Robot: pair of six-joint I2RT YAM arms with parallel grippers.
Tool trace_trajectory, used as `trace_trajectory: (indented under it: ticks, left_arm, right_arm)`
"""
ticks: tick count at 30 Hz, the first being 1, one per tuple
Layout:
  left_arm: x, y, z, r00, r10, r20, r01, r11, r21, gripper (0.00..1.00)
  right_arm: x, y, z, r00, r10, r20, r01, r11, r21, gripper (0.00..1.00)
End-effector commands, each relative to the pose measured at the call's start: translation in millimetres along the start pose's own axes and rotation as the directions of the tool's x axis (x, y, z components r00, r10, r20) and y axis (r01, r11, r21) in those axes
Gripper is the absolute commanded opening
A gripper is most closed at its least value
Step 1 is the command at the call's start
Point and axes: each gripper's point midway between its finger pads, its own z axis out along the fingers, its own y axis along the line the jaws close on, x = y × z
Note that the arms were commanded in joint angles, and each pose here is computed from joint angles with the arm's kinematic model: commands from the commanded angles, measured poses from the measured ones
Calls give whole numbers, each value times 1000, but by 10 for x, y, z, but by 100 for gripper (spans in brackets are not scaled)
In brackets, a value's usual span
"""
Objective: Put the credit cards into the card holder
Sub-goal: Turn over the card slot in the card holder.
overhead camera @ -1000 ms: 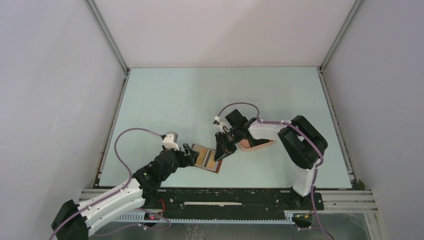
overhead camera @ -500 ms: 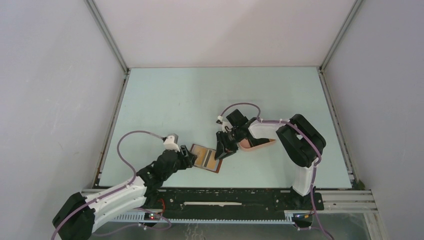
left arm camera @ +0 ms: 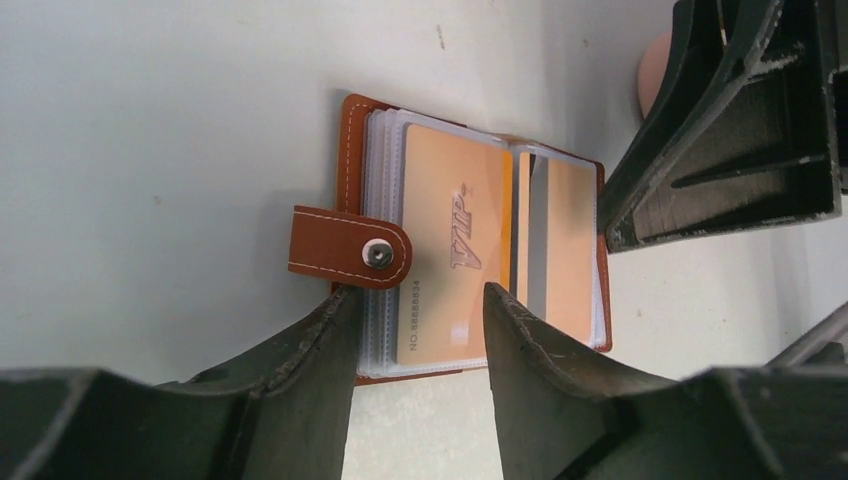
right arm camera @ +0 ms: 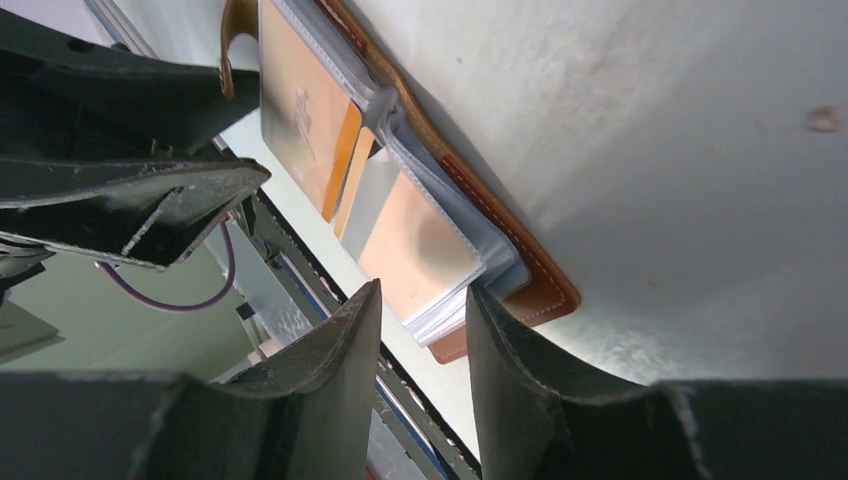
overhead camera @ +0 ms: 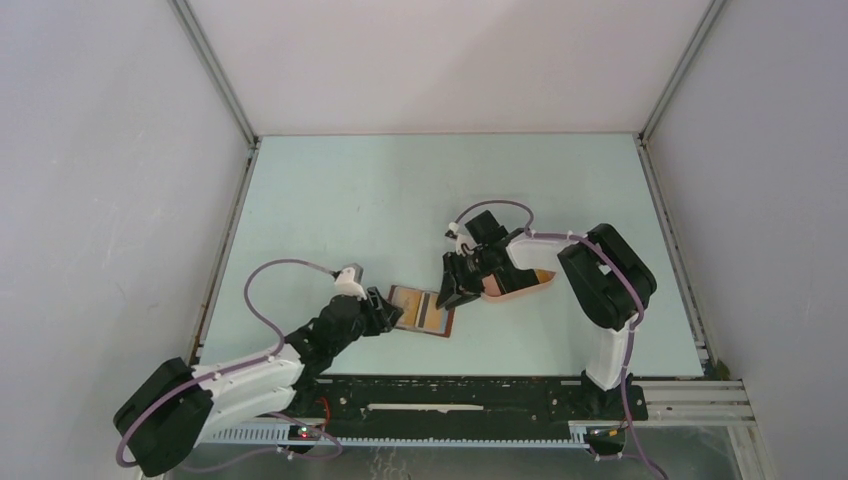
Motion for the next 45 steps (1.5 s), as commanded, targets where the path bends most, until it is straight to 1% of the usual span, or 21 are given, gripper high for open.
trace_trajectory:
  ticks: [1, 5, 9, 13, 17, 20, 22, 25, 28, 31, 35, 45]
  left_arm:
    - [210, -136, 6, 994, -34, -99, 42, 996, 78, 52]
    - [238, -182, 25, 993, -43, -114, 54, 994, 94, 51]
    - [210, -211, 27, 993, -48, -104, 58, 993, 101, 51]
    - [176, -177, 12, 995, -44, -91, 52, 995, 80, 52]
    - [82, -112, -45, 998, -25, -58, 27, 999, 35, 58]
    - [-53, -137, -124, 1000, -17, -14, 17, 999, 34, 63]
    - [-136, -209, -178, 1000, -19, 10, 18, 998, 61, 66]
    - [-218, -422, -236, 999, -38, 25, 34, 987, 156, 71]
    - [-235, -657, -253, 999, -53, 5, 50, 965, 258, 74]
    - [-216, -846, -252, 998, -50, -26, 56, 944, 326, 76]
    - [-201, -1002, -204, 998, -29, -47, 43, 937, 347, 78]
    - [-175, -1179, -122, 997, -1, -72, 28, 930, 367, 79]
  right_arm:
    - [-166, 15, -75, 999, -3, 45, 4, 1000, -27, 44]
    - [-215, 82, -159, 998, -8, 60, 12, 998, -61, 42]
    - [-231, 162, -215, 997, -22, 68, 28, 996, -88, 39]
    - [-239, 195, -249, 997, -36, 75, 43, 994, -97, 37]
    - [-261, 244, -301, 995, -50, 87, 60, 992, -108, 37]
    - [-266, 283, -329, 995, -54, 89, 65, 990, -128, 36]
    - [-260, 316, -336, 995, -57, 85, 69, 987, -146, 36]
    - [-242, 359, -333, 996, -53, 71, 64, 983, -173, 36]
    - [-219, 392, -317, 998, -40, 53, 50, 979, -199, 35]
    - [-199, 408, -298, 999, -24, 35, 31, 976, -217, 34]
    - [-181, 418, -273, 1000, -13, 19, 17, 973, -229, 34]
    - [-172, 371, -211, 1000, 24, -8, -26, 972, -235, 32]
